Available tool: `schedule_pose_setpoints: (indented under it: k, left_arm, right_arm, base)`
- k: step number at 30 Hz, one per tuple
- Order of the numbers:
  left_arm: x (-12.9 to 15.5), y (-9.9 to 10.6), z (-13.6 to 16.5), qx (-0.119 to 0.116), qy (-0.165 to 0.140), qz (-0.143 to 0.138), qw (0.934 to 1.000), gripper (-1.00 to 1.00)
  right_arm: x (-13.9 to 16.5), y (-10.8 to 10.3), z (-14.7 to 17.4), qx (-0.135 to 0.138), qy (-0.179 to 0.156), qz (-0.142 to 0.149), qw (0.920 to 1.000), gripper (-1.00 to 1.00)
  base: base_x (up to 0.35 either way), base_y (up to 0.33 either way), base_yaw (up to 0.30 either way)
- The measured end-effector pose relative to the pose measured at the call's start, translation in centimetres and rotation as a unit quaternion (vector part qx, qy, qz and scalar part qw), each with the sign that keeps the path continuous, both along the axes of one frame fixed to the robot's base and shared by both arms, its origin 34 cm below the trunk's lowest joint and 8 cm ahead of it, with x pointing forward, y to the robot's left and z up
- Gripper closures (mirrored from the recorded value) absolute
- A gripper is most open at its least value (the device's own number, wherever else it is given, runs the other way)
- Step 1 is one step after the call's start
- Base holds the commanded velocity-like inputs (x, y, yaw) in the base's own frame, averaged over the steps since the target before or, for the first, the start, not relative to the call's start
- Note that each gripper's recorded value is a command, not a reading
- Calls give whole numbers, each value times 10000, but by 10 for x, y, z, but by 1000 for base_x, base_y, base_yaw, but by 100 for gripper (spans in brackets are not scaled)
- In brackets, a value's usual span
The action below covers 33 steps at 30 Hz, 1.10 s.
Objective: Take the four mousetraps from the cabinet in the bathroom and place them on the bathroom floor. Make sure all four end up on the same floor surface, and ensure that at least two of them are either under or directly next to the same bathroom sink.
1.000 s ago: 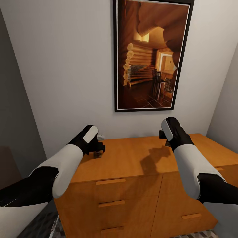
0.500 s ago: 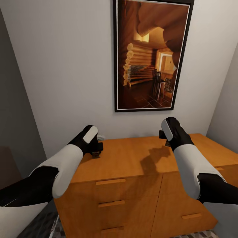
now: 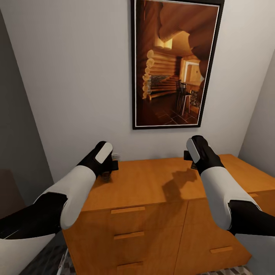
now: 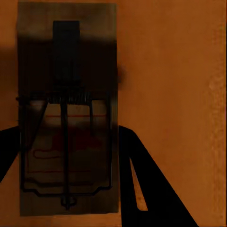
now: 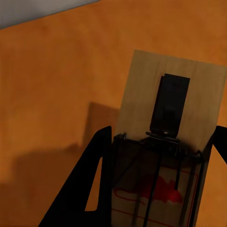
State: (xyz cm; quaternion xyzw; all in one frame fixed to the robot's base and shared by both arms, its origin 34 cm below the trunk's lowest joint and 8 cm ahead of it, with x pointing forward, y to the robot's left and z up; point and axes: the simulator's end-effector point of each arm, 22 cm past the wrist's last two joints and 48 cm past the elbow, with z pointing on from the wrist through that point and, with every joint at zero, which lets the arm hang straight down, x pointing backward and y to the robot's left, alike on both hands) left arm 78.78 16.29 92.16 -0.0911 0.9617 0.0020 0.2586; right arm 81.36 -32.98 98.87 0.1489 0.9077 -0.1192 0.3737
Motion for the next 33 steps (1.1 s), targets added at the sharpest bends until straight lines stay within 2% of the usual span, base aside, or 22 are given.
schedule_pose_setpoints:
  k: [8, 13, 19, 23, 28, 33]
  left_arm:
    - [18, -5, 54, -120, -703, -41, 9974, 100]
    - [23, -7, 71, -161, -926, -57, 9956, 100]
    - [23, -8, 75, -173, -974, -68, 9951, 100]
    - [23, -8, 73, -139, -955, -88, 9953, 100]
    - [23, -12, 73, 162, -989, -229, 9947, 100]
    - [23, -13, 73, 266, -997, -277, 9943, 100]
  right_arm:
    - [0, -1, 0, -13, 1, -10, 10000, 100]
    - [0, -2, 0, -24, 1, -14, 10000, 100]
    - [0, -2, 0, -31, 1, -15, 10000, 100]
    - [0, -2, 0, -32, 2, -16, 10000, 100]
    - [1, -2, 2, -33, -18, -13, 10000, 100]
    - [1, -2, 3, -45, -33, -14, 10000, 100]
  base:
    - [0, 0, 0]
    - [0, 0, 0]
    - [-31, 0, 0]
    - [-228, 0, 0]
    - [-315, 0, 0]
    - [-339, 0, 0]
